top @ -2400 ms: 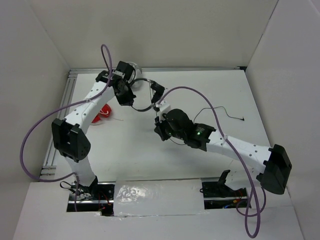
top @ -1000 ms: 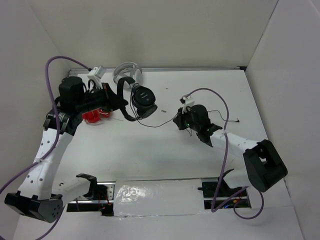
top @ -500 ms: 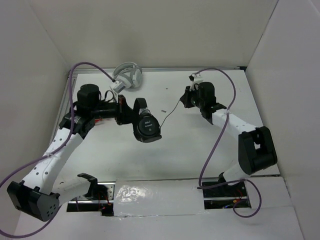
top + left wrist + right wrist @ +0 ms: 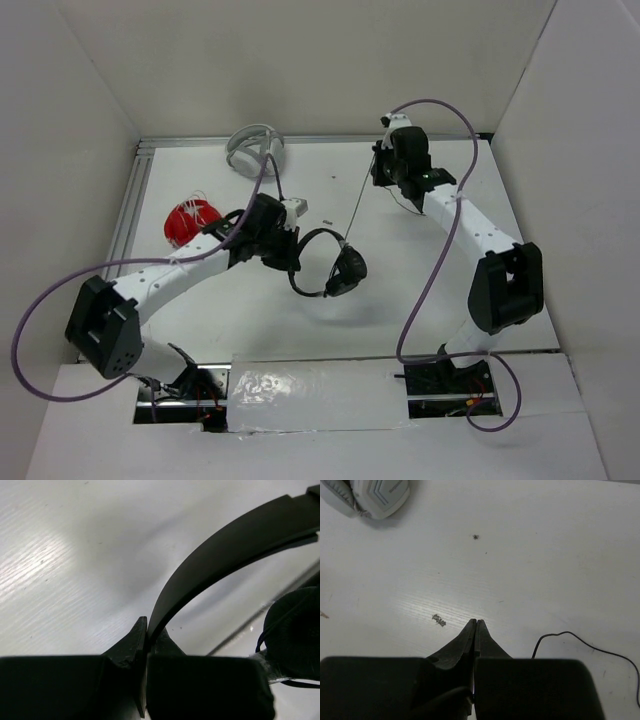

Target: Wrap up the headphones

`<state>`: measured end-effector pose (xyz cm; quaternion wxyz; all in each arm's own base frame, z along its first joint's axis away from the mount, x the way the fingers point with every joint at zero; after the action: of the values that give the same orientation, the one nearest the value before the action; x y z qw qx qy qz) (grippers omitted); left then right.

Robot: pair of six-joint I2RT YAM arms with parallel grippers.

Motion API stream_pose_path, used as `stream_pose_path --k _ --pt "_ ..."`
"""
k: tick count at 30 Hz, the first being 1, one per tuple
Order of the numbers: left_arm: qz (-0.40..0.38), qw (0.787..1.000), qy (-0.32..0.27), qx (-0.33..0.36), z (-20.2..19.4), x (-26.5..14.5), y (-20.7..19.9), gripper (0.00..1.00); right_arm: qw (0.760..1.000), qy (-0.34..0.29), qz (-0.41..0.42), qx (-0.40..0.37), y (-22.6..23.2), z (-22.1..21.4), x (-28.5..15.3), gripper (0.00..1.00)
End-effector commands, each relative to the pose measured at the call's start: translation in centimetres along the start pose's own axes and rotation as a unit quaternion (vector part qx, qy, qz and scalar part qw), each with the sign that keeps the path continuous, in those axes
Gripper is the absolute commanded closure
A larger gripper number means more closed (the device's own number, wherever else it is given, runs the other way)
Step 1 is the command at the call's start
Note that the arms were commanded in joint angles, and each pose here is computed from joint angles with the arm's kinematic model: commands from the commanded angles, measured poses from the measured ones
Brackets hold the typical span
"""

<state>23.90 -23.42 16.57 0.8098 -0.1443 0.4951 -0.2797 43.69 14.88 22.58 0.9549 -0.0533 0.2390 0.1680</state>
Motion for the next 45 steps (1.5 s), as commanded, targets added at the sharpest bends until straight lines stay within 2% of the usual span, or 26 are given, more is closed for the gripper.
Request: stream_pose_path --k 1,6,10,12,17,19,22,25,29,31,34,37,39,42,45 --pt "0.108 0.993 -0.006 -0.037 1.0 1.2 1.9 1.00 0.999 0.004 -0.048 0.006 -1.7 1.9 -1.6 1.00" --pt "0.245 0.965 0.022 -0.086 0.7 3.1 4.7 1.00 0.999 -0.013 -0.038 0.000 -1.0 3.0 -4.1 1.00" --pt "0.301 0.945 0.018 -0.130 1.7 4.1 5.7 1.00 0.999 -0.016 -0.032 -0.033 1.6 2.5 -5.8 1.00" --pt "0.318 0.937 0.027 -0.143 2.1 4.6 6.0 1.00 0.998 -0.019 -0.044 -0.038 2.2 2.3 -6.8 1.00" --pt "0.321 0.926 0.008 -0.196 5.5 4.8 6.7 1.00 0.998 -0.034 0.014 -0.042 7.5 1.8 -10.0 1.00" --pt "0.322 0.919 -0.010 -0.227 7.3 4.2 7.1 1.00 0.999 -0.035 0.009 -0.040 8.6 1.2 -11.0 1.00" --pt "0.342 0.901 -0.022 -0.268 9.1 3.5 8.1 1.00 0.996 -0.053 0.048 -0.047 12.0 0.6 -13.9 1.00" --pt "0.325 0.901 -0.037 -0.286 11.4 3.3 8.3 1.00 0.992 -0.047 0.093 -0.066 15.5 -1.2 -15.0 1.00" --pt "0.315 0.889 -0.067 -0.327 14.2 2.3 8.6 1.00 0.989 -0.019 0.122 -0.083 18.9 -3.5 -15.3 1.00" --pt "0.320 0.882 -0.061 -0.339 14.3 1.7 8.9 1.00 0.988 -0.005 0.127 -0.089 19.9 -4.8 -14.5 1.00" --pt "0.315 0.883 -0.073 -0.340 14.8 0.8 8.6 1.00 0.992 0.020 0.091 -0.090 19.8 -5.7 -12.8 1.00" --pt "0.310 0.883 -0.085 -0.343 14.6 0.0 8.3 1.00 0.992 0.028 0.072 -0.099 20.2 -4.8 -11.6 1.00" --pt "0.305 0.885 -0.082 -0.343 14.2 -0.2 8.2 1.00 0.989 0.036 0.087 -0.112 21.2 -5.0 -10.7 1.00" --pt "0.314 0.875 -0.098 -0.355 14.1 -1.3 8.0 1.00 0.983 0.044 0.131 -0.120 23.0 -6.0 -9.7 1.00" --pt "0.315 0.875 -0.099 -0.353 14.0 -1.6 7.7 1.00 0.983 0.023 0.139 -0.120 23.4 -5.2 -9.5 1.00"
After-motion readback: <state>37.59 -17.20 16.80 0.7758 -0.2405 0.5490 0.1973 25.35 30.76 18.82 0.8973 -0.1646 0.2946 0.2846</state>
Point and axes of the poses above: each gripper's point midway between its finger pads, its own x axis out along the fingers, its own y axis along the line the jaws close on, z = x × y, the point moved 3 cm from there along -x, back along the fingers, and after that the axes turned 11 degrees about -x, right-handed, at the moved point
